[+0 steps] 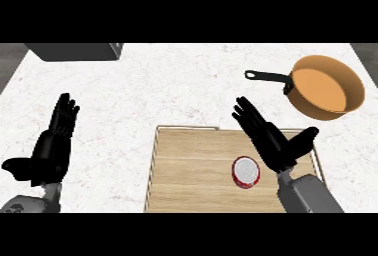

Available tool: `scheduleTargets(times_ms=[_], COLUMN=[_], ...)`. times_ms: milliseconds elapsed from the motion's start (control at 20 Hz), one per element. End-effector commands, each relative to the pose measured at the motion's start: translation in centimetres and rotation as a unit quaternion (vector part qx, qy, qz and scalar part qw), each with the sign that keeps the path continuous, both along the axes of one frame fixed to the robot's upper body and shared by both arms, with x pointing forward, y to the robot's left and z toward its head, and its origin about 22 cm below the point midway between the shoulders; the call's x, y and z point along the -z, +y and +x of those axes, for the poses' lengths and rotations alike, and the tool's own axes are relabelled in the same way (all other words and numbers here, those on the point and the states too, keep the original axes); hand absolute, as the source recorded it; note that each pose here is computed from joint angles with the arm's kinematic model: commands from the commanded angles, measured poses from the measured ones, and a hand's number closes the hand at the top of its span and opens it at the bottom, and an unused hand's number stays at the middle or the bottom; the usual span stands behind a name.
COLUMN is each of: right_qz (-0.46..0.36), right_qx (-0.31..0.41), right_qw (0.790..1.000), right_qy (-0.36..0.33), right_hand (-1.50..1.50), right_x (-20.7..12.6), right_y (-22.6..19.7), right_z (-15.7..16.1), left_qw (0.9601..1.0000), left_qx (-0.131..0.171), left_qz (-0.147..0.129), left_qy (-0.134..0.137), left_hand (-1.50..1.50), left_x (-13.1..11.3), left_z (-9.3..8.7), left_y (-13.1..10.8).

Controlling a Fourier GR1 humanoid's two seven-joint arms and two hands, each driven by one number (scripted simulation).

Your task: Pick the can from the tray and place it in the pot

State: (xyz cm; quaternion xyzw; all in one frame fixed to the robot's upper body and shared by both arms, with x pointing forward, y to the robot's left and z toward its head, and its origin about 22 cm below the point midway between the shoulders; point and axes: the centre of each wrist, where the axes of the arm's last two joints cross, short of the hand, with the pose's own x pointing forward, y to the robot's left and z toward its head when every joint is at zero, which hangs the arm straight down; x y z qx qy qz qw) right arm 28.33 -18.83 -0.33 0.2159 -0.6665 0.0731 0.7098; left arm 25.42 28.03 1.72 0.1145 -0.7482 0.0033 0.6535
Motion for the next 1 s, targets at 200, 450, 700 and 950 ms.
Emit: scheduleTargets(times_ms=[200,450,700,950], right_qz=[-0.123,-0.280,-0.201,-0.256], right_qx=[-0.090,-0.077,-0.120,-0.203], right_qw=[0.971,0.913,0.904,0.876], right_qy=[-0.185,-0.288,-0.357,-0.354], right_hand=[1.50,-1.50,-1.50,-1.50], right_x=[-10.8,-9.1,-8.8,-14.5], right_y=[-2.5,-6.3,-8.8,-9.7], right_z=[7.4,8.7,9.1,9.5], left_qw=[1.0000,0.9980,0.9984,0.9980], left_qx=[0.002,0.021,0.009,-0.005], left_qz=[-0.010,-0.047,-0.043,-0.044], left_qy=[0.000,0.036,0.035,0.046], left_hand=[0.00,0.00,0.00,0.00], left_x=[-4.8,-3.9,-5.9,-6.1], left_z=[2.7,2.6,3.5,3.3], left_y=[0.5,-0.9,0.4,0.3])
